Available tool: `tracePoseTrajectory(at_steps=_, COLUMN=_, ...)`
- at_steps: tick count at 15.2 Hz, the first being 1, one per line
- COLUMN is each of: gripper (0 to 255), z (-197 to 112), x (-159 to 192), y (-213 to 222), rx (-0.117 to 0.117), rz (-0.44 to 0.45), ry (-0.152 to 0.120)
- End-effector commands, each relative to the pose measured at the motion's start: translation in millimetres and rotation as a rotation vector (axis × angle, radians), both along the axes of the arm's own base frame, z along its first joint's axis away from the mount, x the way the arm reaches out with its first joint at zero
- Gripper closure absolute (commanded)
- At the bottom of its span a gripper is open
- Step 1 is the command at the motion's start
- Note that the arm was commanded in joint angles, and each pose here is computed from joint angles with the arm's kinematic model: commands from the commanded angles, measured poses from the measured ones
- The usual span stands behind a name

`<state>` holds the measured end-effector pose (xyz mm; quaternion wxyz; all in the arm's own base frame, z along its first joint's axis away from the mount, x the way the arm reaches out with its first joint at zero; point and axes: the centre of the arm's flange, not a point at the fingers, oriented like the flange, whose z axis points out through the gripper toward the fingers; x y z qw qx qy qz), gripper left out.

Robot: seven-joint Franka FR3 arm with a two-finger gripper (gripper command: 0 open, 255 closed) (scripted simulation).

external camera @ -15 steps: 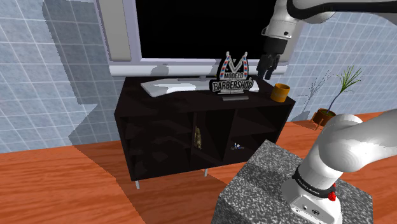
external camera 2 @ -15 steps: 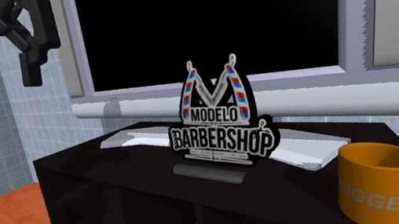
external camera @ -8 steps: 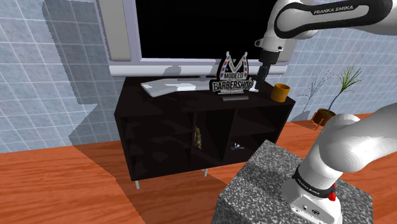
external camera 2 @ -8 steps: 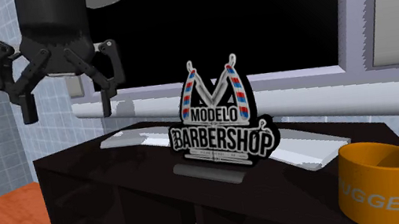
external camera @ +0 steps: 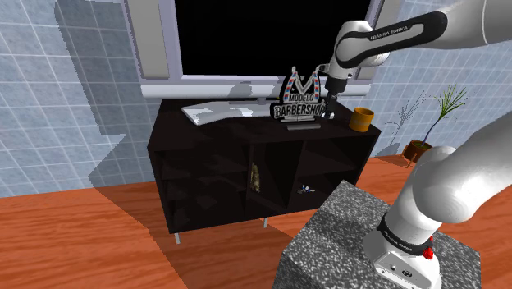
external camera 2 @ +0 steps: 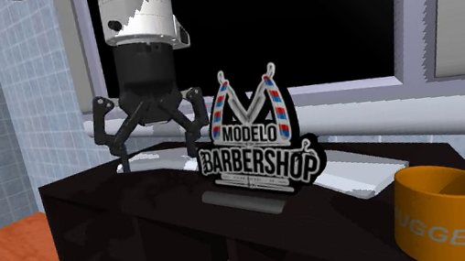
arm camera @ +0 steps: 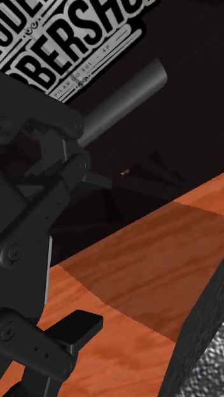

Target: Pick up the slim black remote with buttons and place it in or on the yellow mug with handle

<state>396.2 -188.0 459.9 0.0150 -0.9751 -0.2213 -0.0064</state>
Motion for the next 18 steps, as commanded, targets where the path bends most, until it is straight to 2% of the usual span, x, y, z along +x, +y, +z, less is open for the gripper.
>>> tracePoseTrajectory(at_steps=1, gripper=0, z=-16, x=17, y=-13, rx=-0.013, rz=0.066, ry=-0.009)
tracePoseTrajectory(at_steps=14, gripper=0, z=-101, x=135, y=-82, rx=-0.086, rz=0.454, ry=-0.059)
tracePoseTrajectory(at_steps=18, gripper=0, z=-121, x=144, y=-85, rx=-0.090, rz=0.475, ry=-0.062)
